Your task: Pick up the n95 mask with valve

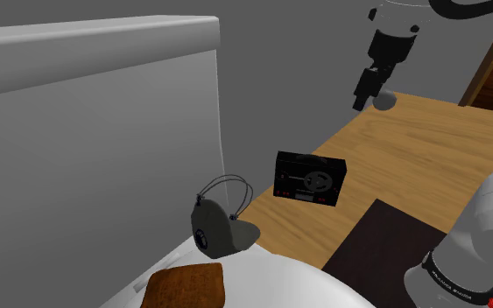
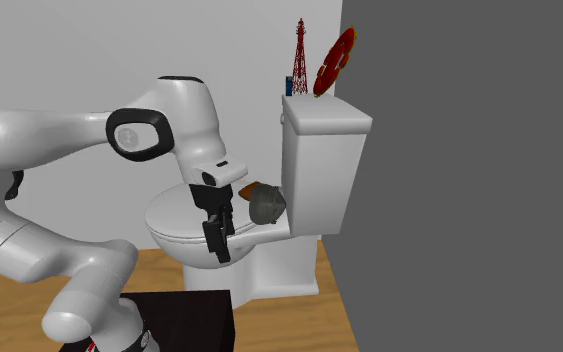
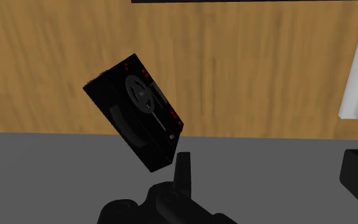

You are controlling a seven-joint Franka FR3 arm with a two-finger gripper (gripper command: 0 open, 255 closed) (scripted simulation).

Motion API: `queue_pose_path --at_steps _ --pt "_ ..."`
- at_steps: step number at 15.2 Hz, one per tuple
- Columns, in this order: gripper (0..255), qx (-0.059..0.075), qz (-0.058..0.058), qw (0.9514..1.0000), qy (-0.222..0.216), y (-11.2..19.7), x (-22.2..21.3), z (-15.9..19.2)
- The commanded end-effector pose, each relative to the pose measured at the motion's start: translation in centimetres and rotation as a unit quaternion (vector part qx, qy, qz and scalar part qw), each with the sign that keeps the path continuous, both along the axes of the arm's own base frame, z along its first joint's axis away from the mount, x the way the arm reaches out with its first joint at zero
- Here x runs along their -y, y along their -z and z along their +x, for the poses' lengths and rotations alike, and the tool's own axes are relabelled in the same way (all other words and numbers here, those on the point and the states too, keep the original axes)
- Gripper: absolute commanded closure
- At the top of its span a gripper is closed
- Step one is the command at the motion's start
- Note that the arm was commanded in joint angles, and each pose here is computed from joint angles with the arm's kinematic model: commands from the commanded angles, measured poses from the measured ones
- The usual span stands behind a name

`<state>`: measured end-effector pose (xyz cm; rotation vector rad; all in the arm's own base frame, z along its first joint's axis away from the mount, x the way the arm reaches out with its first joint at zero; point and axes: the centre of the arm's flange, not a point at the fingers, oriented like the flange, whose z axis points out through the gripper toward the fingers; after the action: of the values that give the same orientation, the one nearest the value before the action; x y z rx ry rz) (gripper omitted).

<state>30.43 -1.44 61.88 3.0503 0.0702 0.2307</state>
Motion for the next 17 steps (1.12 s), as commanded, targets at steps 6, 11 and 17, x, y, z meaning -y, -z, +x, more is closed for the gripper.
queue_pose_path --at_steps 6,11,17 --pt "0 -0.001 0.034 0.9994 -0.011 1.8 -5.2 1.0" --pt "0 -0.001 0.068 0.9974 -0.023 3.2 -10.5 1.9" --pt "0 -0.002 0.109 0.9934 -0.036 4.4 -17.0 2.8"
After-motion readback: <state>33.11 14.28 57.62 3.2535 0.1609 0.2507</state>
